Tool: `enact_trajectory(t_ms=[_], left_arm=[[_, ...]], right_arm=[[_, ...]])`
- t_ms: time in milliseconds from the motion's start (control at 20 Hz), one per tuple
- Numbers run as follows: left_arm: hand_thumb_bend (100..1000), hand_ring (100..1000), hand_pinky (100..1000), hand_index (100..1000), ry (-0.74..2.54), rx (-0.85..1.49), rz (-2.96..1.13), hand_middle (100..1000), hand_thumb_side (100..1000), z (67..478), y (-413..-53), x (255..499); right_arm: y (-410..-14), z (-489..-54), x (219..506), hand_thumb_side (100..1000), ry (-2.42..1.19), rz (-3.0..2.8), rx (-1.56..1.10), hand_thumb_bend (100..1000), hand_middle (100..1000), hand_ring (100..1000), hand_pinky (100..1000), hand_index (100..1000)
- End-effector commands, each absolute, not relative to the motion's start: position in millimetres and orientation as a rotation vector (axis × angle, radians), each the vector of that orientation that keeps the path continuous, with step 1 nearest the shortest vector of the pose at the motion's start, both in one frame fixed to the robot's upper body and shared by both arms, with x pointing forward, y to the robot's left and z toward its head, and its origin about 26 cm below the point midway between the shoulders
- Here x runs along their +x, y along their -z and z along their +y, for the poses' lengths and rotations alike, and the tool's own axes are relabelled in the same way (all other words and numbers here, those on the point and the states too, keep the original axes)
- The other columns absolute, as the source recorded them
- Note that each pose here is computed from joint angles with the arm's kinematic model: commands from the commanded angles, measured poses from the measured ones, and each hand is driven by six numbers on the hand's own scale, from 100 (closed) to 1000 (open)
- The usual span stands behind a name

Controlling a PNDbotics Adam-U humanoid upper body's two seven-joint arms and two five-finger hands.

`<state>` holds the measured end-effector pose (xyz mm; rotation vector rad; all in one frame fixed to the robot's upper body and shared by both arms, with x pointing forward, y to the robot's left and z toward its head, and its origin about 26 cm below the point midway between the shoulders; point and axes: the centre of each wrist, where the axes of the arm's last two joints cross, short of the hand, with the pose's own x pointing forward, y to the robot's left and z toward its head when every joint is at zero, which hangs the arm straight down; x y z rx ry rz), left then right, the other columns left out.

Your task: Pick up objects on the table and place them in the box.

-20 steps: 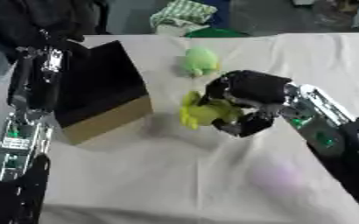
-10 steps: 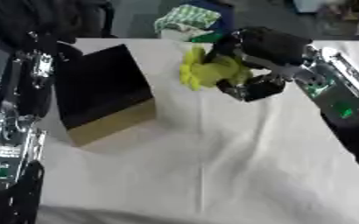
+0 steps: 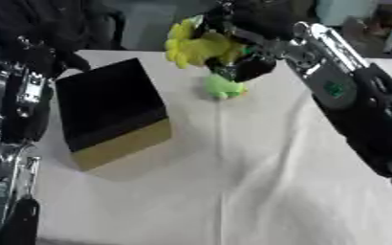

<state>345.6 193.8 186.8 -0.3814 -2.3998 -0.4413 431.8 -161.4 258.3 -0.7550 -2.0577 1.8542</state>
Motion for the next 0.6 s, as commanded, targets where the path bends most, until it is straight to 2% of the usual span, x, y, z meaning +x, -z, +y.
enact_trajectory(t_ms=[50, 400, 600], left_arm=[[232, 566, 618, 812, 0.504, -0.449, -2.452, 593, 583, 176.3, -202.3, 342.0], [238, 568, 620, 813, 0.554, -0.563, -2.486, 596, 574, 152.5, -212.9, 337.0], [239, 569, 621, 813, 0.567, -0.608, -2.501, 596, 574, 145.0, -218.9, 334.1]], right_arm=[[-264.3, -150.1, 438.8, 170, -1.853, -2.065, -0.725, 100, 196, 494, 743, 416], [-264.1, -119.6, 438.5, 161, -1.921, -2.114, -0.684, 100, 214, 507, 751, 432], [-246.7, -109.8, 443.9, 198, -1.922, -2.086, -0.621, 100, 239, 507, 762, 466]])
